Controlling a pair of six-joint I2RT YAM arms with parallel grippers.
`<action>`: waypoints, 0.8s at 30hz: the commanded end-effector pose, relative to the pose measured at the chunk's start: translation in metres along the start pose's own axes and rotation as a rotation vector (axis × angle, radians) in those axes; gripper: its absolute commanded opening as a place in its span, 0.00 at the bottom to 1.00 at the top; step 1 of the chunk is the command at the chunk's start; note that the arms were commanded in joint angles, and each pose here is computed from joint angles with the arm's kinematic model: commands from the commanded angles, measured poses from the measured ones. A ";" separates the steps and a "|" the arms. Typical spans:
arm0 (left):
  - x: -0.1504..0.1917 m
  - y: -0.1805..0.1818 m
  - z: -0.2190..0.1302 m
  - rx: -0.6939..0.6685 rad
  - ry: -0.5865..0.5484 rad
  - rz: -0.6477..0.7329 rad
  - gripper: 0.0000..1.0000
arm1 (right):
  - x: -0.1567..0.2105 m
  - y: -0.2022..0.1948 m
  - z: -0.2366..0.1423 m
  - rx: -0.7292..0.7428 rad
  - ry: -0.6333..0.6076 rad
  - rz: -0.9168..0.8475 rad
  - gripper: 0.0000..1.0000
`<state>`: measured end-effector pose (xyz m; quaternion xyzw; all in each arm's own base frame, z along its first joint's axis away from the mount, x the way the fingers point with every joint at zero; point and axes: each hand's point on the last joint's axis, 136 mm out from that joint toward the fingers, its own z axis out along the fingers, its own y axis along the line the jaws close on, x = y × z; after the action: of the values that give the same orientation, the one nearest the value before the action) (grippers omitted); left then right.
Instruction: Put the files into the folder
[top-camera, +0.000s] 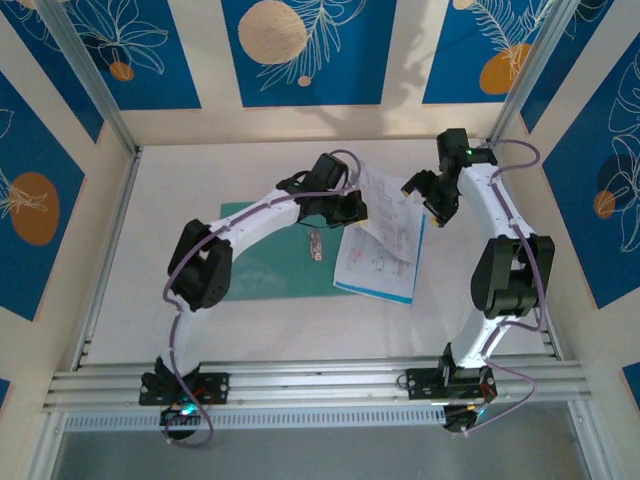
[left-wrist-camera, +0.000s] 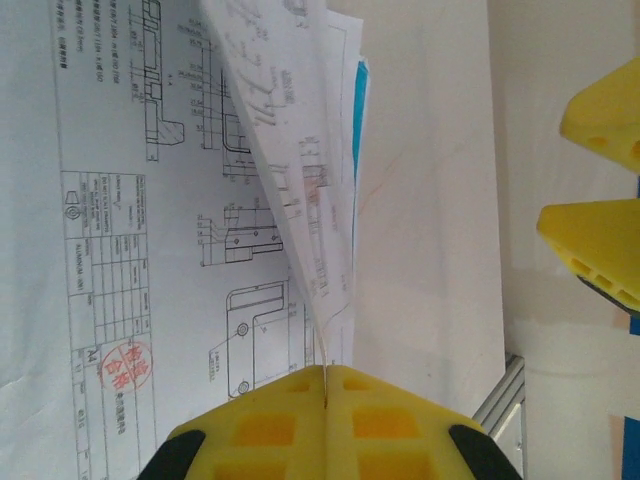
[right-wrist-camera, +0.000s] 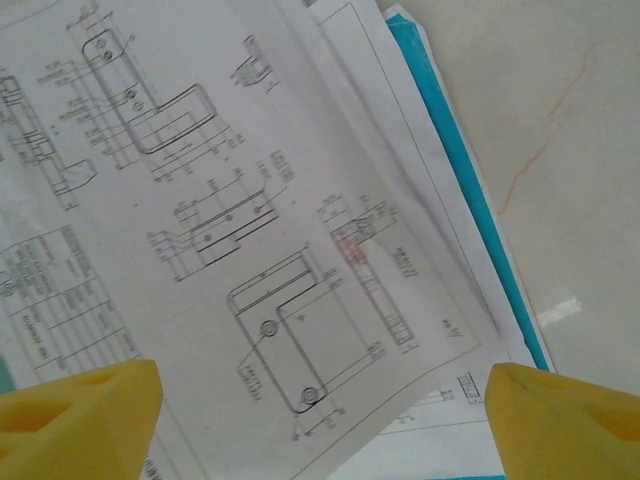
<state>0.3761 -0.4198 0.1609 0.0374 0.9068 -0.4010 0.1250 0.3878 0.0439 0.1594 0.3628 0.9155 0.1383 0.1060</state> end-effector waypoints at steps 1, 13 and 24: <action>-0.012 0.011 -0.031 0.005 -0.064 -0.043 0.00 | 0.010 -0.006 -0.010 0.003 -0.010 -0.021 0.84; 0.020 0.099 -0.087 -0.123 -0.094 -0.167 0.00 | 0.047 0.011 0.010 -0.046 0.102 -0.122 0.81; 0.061 0.155 -0.118 -0.262 -0.071 -0.218 0.00 | 0.082 0.037 0.039 -0.096 0.231 -0.212 0.80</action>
<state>0.3280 -0.2475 0.1158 -0.0932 0.9358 -0.3199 0.1156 0.3664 0.1145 0.1362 0.2620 0.9463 0.1806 0.0577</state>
